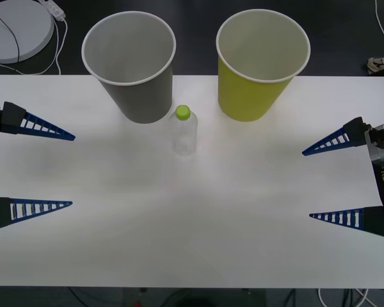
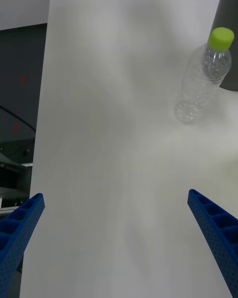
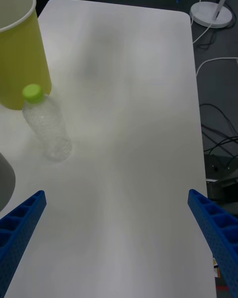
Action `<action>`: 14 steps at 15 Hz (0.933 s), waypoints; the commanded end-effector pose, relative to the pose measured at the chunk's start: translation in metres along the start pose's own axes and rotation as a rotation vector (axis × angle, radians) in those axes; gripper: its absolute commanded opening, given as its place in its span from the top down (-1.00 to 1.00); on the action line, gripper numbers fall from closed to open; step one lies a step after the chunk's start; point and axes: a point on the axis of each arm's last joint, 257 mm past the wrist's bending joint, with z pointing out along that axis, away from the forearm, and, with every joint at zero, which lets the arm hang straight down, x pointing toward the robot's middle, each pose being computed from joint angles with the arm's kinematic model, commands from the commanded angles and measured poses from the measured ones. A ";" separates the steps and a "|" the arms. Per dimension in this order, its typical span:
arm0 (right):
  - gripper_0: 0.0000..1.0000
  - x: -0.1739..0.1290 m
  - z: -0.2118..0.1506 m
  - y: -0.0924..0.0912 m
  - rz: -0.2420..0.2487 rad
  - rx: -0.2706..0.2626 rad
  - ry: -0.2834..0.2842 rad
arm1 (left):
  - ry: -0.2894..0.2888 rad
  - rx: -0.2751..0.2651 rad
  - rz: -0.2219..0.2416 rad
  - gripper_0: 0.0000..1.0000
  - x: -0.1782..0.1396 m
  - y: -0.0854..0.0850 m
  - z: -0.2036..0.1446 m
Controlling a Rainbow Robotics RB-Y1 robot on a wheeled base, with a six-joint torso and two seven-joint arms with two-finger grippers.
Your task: Put the can into the green bin and the plastic bottle into the gray bin
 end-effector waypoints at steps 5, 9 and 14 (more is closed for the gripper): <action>-1.00 0.000 0.000 0.000 0.000 0.000 0.000 | -0.037 -0.001 -0.054 -1.00 0.005 -0.001 0.002; -1.00 0.000 0.000 0.000 0.000 0.000 0.000 | -0.050 -0.022 -0.073 -1.00 0.011 0.008 -0.004; -1.00 0.000 0.000 0.000 0.000 0.000 0.000 | -0.058 -0.088 -0.130 -1.00 0.030 0.019 0.000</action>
